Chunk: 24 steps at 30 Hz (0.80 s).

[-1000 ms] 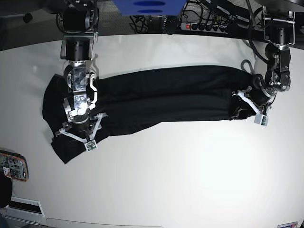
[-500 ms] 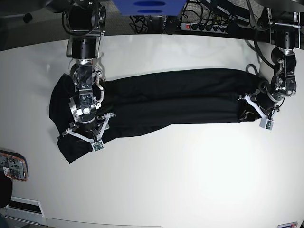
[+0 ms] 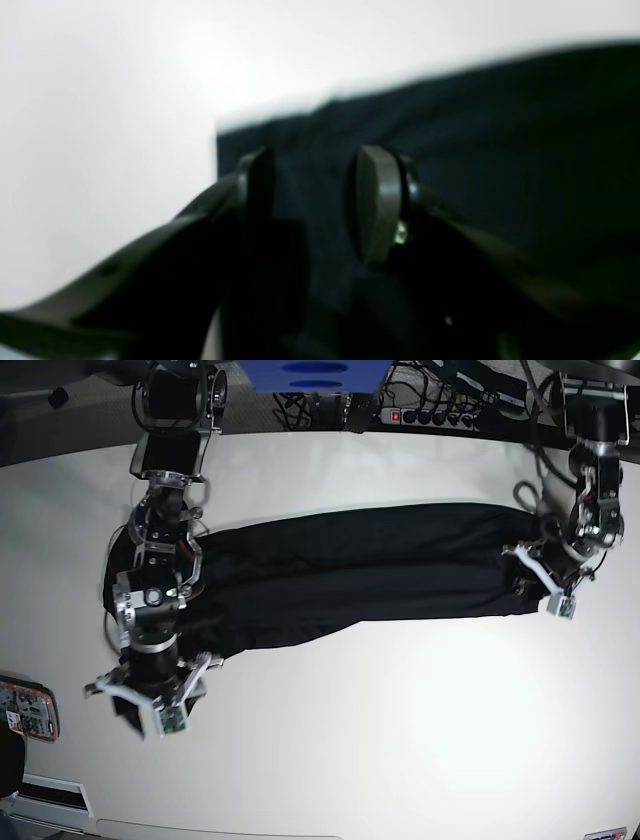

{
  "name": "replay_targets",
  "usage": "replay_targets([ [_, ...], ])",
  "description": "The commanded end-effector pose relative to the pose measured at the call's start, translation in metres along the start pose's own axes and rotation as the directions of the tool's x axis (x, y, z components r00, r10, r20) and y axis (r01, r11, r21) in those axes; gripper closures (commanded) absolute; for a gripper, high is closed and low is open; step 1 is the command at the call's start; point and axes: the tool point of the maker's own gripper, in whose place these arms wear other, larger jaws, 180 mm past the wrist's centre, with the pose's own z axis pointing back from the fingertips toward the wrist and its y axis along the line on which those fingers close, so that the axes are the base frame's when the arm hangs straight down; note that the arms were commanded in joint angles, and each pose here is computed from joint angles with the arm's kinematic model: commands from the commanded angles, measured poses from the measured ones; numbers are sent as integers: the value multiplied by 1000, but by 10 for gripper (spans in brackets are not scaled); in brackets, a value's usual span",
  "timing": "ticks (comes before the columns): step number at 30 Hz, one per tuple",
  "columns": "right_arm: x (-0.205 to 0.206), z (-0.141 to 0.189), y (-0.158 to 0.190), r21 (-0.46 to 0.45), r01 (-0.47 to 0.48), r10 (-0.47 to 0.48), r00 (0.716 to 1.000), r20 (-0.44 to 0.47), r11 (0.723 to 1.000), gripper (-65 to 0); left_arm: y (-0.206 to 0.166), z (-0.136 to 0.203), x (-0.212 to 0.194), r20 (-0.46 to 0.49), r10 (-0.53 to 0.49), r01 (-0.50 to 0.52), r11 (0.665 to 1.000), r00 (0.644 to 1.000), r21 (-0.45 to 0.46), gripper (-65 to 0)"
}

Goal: Fold the T-shirt properly
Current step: 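Open the right gripper and lift it toward the shirt's middle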

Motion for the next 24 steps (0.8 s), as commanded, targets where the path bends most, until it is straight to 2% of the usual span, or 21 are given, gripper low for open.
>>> replay_targets([
  [1,33,8,-16,-46,6,-1,995,103,999,-300,8,11,28,78,-23,21,1000,997,23,-273],
  [3,45,21,-5,-15,-23,25,988,151,1000,-300,1,21,38,113,-48,46,999,992,20,-273],
  [4,39,27,14,43,-55,47,987,150,998,-300,-2,26,41,118,-72,71,997,990,16,-273],
  [6,5,46,61,186,-103,84,991,107,977,-300,-10,37,36,60,-142,143,990,988,-15,-274],
  [9,7,63,85,250,-119,81,984,157,961,-300,-42,48,40,28,-230,232,963,973,-140,-274],
  [11,2,71,101,291,-122,79,984,158,949,-300,-45,58,47,27,-246,247,952,969,-181,-274],
  [17,7,98,141,393,-124,36,974,224,911,-300,-10,85,83,75,-145,155,976,987,-150,-274],
  [20,11,111,154,429,-119,2,965,263,895,-300,27,91,83,34,-54,57,994,998,-94,-274],
  [24,31,138,183,544,-47,-149,939,311,837,-300,59,80,67,-22,74,-75,994,997,-77,-274],
])
